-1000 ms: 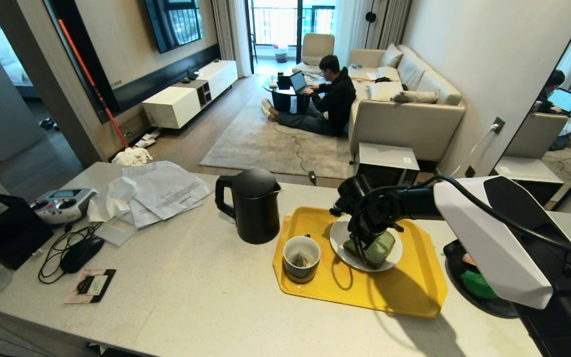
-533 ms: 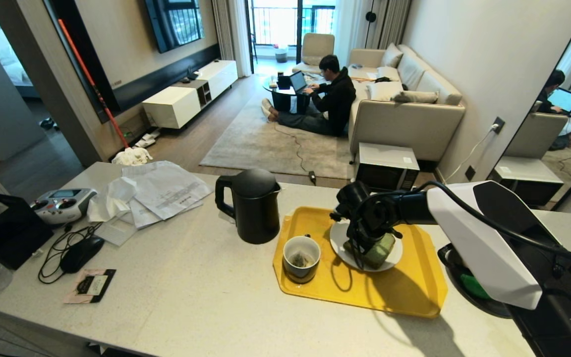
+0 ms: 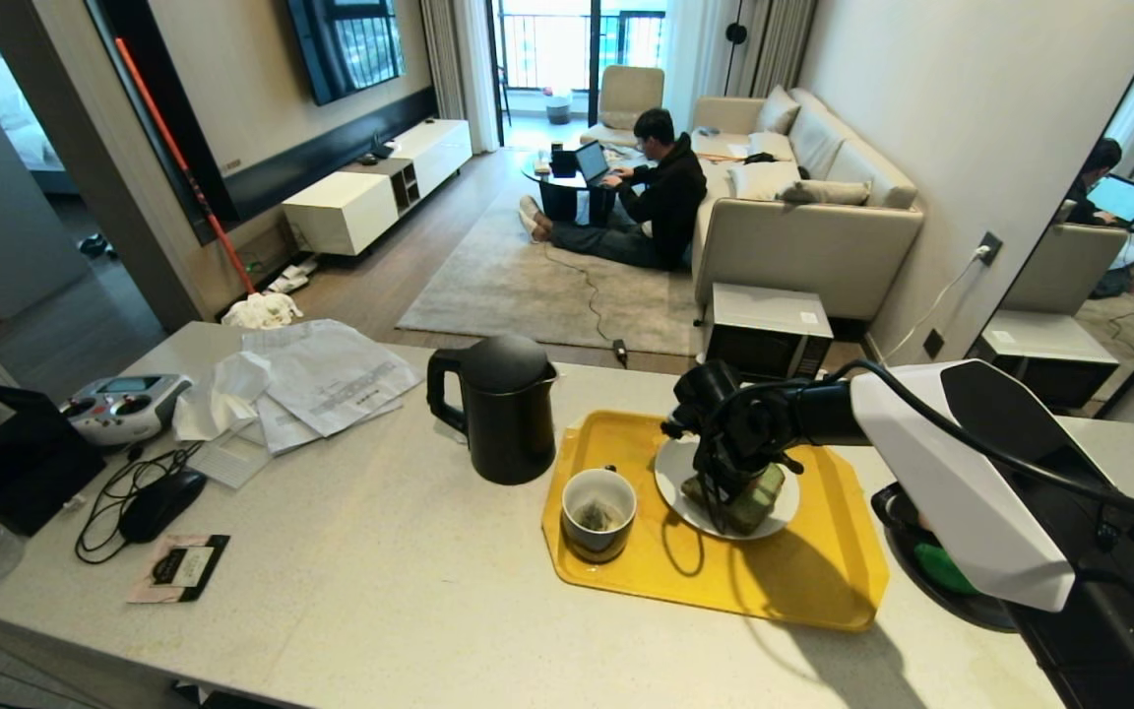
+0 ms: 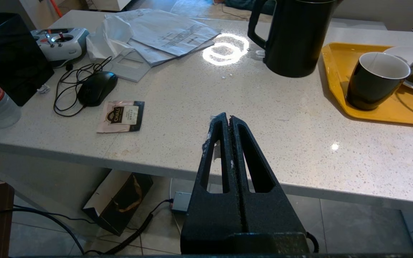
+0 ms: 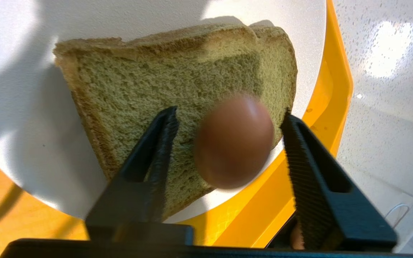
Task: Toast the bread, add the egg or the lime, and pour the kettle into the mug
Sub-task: Put the egg in the bowl
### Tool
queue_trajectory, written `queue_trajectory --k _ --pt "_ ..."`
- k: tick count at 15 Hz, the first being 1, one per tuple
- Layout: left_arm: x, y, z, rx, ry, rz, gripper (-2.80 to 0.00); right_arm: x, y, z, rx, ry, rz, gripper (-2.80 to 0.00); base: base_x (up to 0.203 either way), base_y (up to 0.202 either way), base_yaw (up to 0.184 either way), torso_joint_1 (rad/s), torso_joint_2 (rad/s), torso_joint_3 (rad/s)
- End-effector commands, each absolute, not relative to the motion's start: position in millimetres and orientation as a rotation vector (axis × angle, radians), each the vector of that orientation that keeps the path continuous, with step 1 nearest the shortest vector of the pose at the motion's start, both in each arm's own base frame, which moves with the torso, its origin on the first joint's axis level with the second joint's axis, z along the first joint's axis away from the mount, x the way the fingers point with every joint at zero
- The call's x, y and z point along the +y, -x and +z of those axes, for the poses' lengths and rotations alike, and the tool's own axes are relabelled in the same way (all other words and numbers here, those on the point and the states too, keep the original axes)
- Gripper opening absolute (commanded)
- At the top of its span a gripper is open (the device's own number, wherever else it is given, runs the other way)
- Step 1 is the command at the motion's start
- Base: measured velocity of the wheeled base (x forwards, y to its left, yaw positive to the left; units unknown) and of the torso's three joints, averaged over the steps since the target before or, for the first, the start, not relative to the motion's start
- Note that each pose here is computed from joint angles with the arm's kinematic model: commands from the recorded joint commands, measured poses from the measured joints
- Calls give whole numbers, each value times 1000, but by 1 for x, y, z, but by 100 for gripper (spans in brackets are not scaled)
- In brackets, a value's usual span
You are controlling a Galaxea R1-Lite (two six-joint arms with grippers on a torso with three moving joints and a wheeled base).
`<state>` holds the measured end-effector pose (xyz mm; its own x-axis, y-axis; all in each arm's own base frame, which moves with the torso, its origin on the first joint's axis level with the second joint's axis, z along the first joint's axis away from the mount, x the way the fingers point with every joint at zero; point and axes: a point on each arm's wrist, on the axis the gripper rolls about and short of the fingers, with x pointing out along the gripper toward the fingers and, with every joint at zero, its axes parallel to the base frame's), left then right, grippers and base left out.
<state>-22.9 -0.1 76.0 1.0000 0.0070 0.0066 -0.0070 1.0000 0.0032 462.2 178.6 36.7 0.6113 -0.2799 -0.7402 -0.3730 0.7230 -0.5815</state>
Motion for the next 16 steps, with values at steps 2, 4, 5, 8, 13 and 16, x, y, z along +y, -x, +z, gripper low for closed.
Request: queue_trajectory --k 2,4,5,8,13,16 --pt "0 23 76 -8 -3 8 -280 176 -463 38 939 790 56 0 0 0 0 0 0 0" --pt "0 23 76 -8 -3 9 -280 176 -463 39 938 788 55 0 0 0 0 0 0 0" --pt "0 23 76 -8 -3 8 -280 176 -463 39 937 788 55 0 0 0 0 0 0 0" --pt "0 23 76 -8 -3 8 -280 177 -463 46 916 776 54 0 0 0 0 0 0 0" --pt "0 23 76 -8 -3 9 -280 177 -455 99 812 661 75 0 0 0 0 0 0 0" --pt "0 23 76 -7 -3 9 -280 173 -440 146 732 614 77 -280 0 0 0 0 0 0"
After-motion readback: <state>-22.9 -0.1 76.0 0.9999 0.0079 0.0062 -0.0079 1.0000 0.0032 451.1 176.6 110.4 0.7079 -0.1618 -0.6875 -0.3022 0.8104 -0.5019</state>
